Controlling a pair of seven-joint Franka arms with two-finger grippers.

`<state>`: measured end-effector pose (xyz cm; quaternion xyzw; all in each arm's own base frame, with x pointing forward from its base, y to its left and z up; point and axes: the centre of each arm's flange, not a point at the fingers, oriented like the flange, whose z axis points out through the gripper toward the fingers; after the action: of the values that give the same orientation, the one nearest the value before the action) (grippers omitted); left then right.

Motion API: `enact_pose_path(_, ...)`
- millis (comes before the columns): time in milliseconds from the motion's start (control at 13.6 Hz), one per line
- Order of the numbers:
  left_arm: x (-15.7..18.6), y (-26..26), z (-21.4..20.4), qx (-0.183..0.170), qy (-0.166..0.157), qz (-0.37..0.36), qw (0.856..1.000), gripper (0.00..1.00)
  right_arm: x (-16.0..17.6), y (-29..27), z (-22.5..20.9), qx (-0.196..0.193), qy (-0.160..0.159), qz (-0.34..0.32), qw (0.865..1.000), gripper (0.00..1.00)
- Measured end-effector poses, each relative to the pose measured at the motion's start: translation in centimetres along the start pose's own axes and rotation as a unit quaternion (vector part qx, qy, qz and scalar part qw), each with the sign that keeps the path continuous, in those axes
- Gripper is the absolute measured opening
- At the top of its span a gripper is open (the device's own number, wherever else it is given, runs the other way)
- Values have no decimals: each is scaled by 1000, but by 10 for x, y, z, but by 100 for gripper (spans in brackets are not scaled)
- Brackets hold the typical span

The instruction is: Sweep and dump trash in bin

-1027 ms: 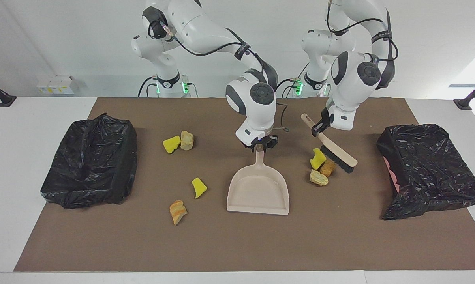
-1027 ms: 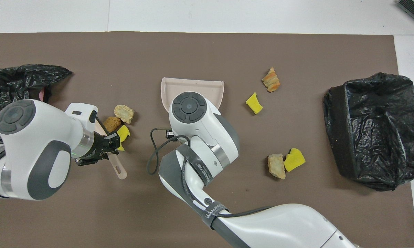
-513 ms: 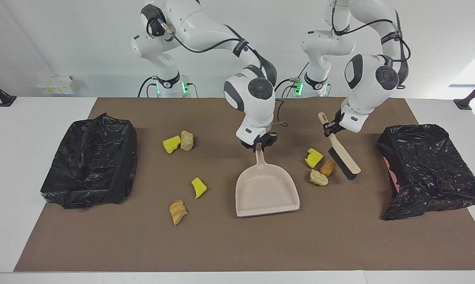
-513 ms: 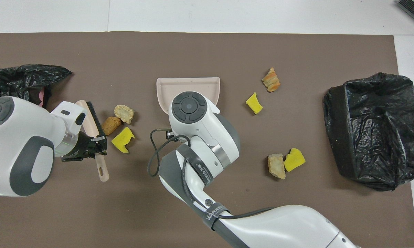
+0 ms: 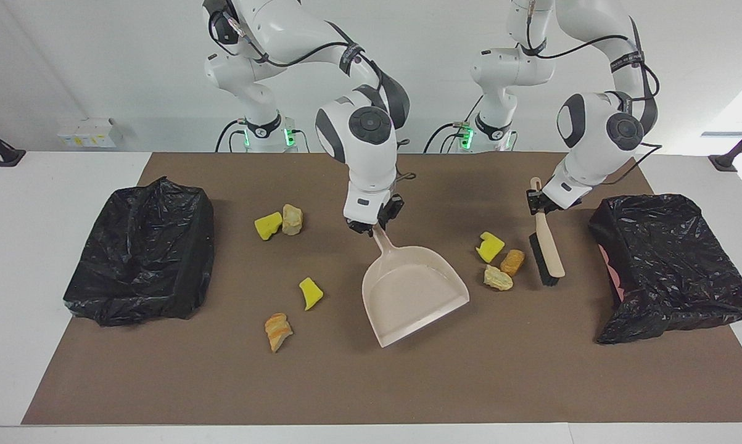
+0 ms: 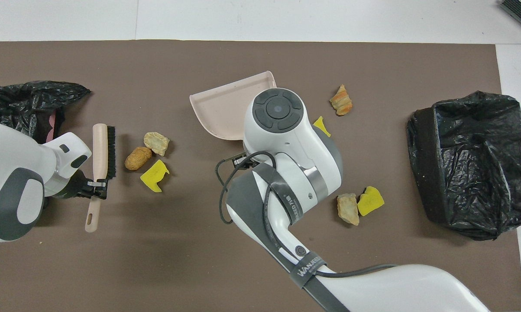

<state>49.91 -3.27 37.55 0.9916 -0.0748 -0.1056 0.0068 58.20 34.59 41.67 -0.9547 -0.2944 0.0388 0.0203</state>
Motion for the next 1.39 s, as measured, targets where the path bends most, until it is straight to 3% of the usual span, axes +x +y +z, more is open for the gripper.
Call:
enact_pose_path(220, 11, 12, 23, 8, -9, 22, 1000, 26, -6, 20, 11, -34, -21, -153, 987, 31)
enact_pose_path(367, 18, 26, 29, 12, 0, 36, 999, 26, -11, 39, 15, -47, -39, -281, 958, 31)
enact_pose_path(513, 19, 41, 29, 15, 1, 36, 999, 26, -15, 55, 18, -57, -56, -384, 920, 31)
enact_pose_path(587, 18, 52, 30, 18, 0, 29, 999, 26, -16, 57, 19, -61, -65, -418, 904, 31)
enact_pose_path(733, 16, 75, 33, 22, -2, 25, 999, 26, -21, 55, 22, -65, -76, -452, 886, 31)
enact_pose_path(880, 13, 89, 38, 25, -4, 21, 999, 26, -28, 51, 25, -62, -83, -464, 880, 31)
enact_pose_path(1393, -2, 148, 44, 38, -4, -1, 999, 26, -42, 44, 48, -60, -86, -474, 874, 31)
